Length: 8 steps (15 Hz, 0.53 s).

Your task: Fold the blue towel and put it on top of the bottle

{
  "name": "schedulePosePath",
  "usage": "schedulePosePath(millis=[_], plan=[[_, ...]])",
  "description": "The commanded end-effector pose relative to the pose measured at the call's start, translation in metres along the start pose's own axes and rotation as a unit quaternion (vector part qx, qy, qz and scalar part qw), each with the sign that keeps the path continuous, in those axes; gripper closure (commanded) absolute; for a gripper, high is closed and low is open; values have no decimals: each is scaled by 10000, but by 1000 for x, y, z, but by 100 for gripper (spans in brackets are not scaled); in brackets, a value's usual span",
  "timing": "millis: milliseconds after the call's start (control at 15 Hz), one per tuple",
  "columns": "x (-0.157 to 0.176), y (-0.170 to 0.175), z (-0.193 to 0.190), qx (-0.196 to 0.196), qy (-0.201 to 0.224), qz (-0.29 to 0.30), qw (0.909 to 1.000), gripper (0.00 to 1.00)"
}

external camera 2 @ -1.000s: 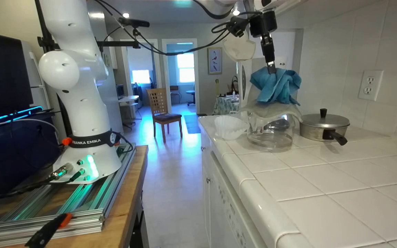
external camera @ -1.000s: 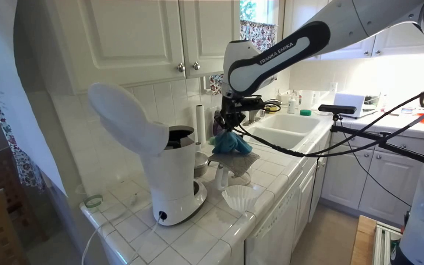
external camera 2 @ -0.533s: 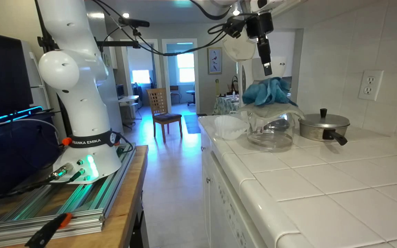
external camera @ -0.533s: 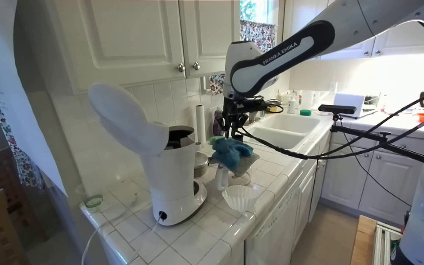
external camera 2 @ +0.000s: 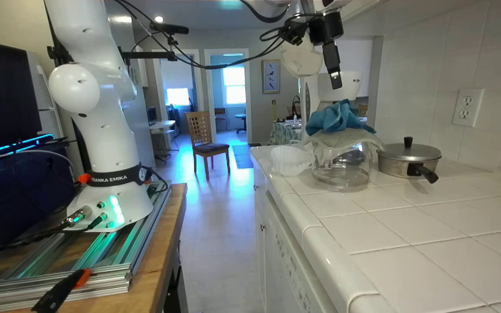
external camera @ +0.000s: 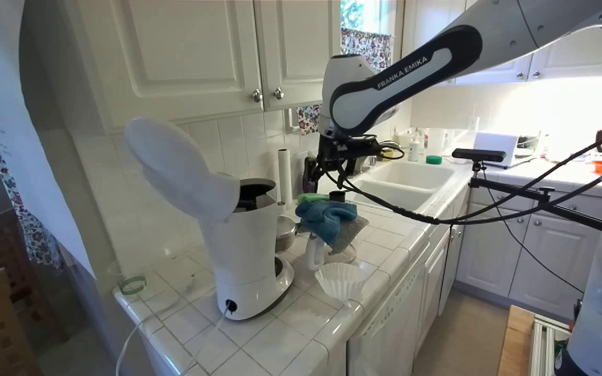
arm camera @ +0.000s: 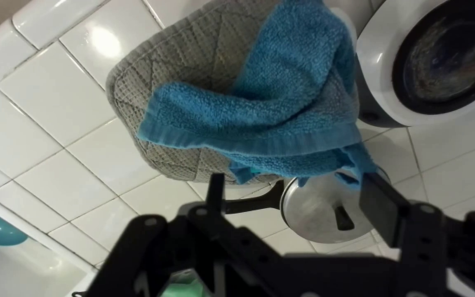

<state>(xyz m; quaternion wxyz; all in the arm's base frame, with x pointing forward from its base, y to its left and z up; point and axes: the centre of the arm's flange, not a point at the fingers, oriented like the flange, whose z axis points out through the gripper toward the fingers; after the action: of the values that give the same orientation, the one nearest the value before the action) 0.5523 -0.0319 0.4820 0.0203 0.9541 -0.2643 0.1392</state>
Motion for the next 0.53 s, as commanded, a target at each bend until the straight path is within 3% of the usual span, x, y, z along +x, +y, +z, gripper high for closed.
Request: schedulePosePath(millis=[0, 467], plan=[[-17, 15, -11, -65, -212, -184, 9996, 0], [-33, 42, -34, -274, -439, -791, 9955, 0]])
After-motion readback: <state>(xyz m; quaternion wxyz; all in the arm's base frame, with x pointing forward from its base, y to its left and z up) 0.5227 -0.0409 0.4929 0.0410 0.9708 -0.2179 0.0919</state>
